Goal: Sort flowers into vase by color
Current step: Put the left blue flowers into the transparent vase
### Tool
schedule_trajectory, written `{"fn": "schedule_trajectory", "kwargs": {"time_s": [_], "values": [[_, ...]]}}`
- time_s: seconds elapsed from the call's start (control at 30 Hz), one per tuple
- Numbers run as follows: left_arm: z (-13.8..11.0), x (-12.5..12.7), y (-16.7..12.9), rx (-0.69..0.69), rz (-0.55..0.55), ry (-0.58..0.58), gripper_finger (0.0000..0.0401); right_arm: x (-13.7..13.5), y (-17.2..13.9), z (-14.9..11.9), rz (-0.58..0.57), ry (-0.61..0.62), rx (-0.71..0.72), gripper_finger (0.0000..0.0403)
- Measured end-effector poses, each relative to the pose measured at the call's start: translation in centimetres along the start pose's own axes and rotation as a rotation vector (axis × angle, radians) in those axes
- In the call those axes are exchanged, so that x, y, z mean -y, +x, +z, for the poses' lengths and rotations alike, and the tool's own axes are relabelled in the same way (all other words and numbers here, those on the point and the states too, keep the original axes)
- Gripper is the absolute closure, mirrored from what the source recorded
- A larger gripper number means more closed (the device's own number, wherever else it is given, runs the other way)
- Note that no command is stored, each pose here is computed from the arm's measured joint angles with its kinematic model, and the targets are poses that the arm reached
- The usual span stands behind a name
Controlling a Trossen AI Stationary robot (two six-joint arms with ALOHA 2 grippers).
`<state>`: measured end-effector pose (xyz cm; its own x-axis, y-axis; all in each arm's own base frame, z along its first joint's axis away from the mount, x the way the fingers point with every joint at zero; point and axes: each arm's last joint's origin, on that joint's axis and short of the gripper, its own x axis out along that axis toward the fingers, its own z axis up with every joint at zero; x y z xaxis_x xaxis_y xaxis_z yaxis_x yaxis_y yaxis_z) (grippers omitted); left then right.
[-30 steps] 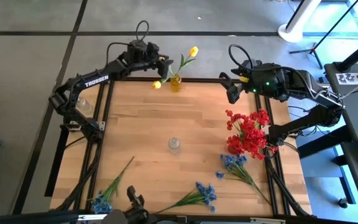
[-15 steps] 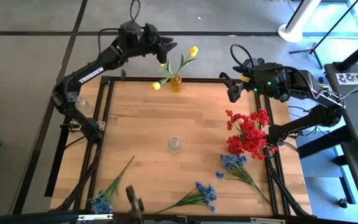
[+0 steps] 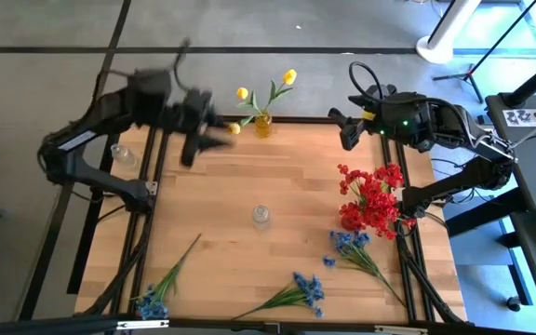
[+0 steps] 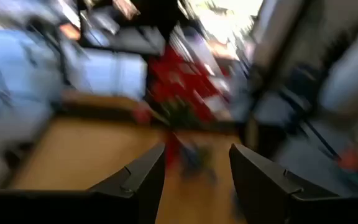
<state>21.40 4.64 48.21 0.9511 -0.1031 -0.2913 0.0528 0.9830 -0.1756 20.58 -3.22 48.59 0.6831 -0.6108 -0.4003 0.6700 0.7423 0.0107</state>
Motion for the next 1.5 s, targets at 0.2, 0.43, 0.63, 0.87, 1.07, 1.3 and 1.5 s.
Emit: {"fn": "schedule_trajectory", "kwargs": {"time_s": [0.2,0.43,0.63,0.87,1.07,1.3,1.5], "values": [[-3.9,5.2,-1.3,-0.347,-0.101,-0.174,0.0225,-0.4,0.5,0.0,0.017,0.046,-0.011,0.0072],[-9.4,10.5,-0.8,-0.735,-0.065,-0.426,0.0225,-2.4,0.5,-0.3,0.123,0.028,-0.022,0.0072],[-15.4,14.1,0.0,-1.002,0.088,-0.681,0.0225,-5.4,-2.1,-1.6,0.239,-0.033,-0.024,0.0072],[-24.0,15.8,1.4,-1.177,0.341,-0.942,0.0225,-8.2,-6.0,-3.7,0.415,-0.057,-0.067,0.0072],[-30.3,14.9,2.8,-1.174,0.499,-1.137,0.0225,-9.7,-8.0,-5.0,0.464,-0.058,-0.078,0.0072],[-34.1,13.6,3.7,-1.159,0.526,-1.184,0.0225,-10.0,-8.6,-5.3,0.486,-0.038,-0.086,0.0072],[-36.4,13.0,4.6,-1.154,0.583,-1.174,0.0225,-9.8,-8.5,-5.3,0.449,-0.054,-0.080,0.0072]]}}
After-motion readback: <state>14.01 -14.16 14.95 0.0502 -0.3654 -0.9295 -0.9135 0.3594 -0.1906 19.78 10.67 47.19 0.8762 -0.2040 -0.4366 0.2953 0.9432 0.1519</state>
